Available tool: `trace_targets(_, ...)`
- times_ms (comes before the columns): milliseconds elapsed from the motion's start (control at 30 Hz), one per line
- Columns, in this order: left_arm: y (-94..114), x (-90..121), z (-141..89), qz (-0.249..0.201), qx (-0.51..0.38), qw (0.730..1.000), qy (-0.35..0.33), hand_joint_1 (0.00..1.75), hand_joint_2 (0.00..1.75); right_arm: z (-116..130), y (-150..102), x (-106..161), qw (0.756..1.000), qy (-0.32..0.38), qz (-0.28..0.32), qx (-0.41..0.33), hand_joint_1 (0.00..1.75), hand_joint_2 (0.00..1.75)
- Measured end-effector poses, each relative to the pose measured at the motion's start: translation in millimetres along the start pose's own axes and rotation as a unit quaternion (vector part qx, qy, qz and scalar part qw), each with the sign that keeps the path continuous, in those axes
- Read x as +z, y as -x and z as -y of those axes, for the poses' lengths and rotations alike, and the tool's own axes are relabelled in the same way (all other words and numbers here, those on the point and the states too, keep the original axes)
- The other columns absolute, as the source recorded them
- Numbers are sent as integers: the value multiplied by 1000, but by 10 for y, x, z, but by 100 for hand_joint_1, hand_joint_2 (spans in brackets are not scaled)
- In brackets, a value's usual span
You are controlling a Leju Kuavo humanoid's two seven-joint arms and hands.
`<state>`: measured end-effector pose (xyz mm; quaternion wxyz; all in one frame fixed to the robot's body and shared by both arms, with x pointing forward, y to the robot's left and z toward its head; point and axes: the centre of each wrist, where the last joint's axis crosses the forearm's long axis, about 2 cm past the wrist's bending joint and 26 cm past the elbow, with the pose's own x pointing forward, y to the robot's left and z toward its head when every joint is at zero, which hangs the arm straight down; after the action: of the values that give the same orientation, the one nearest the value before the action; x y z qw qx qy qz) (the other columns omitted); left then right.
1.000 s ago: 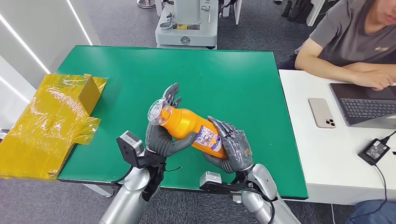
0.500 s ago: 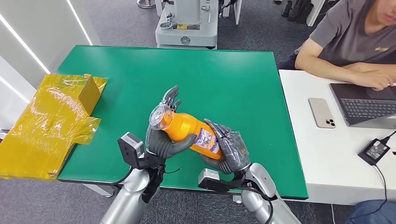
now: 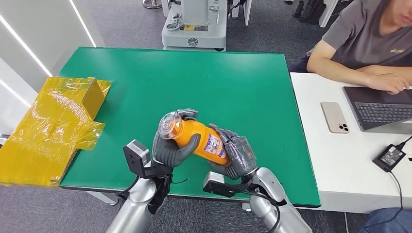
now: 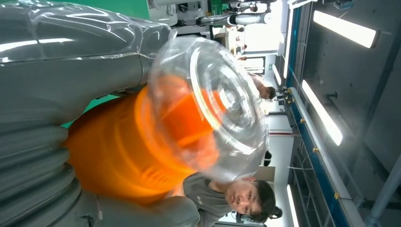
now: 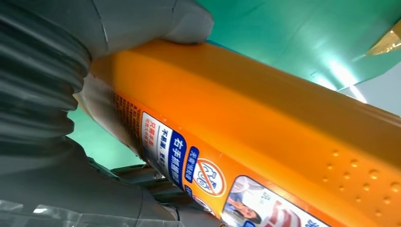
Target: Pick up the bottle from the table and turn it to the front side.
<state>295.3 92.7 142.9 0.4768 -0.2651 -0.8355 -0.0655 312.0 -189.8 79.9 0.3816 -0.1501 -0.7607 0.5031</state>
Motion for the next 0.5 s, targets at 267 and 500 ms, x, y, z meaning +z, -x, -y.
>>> trace_targets(267,-6,-13,12,2,3,1000,-1,175,175,-24,1,2,1000,-4,-3,-1,175,175)
trace_targets(500,-13,-21,36,6,6,1000,-2,175,175,-33,-8,2,1000,-1,-6,-1,175,175)
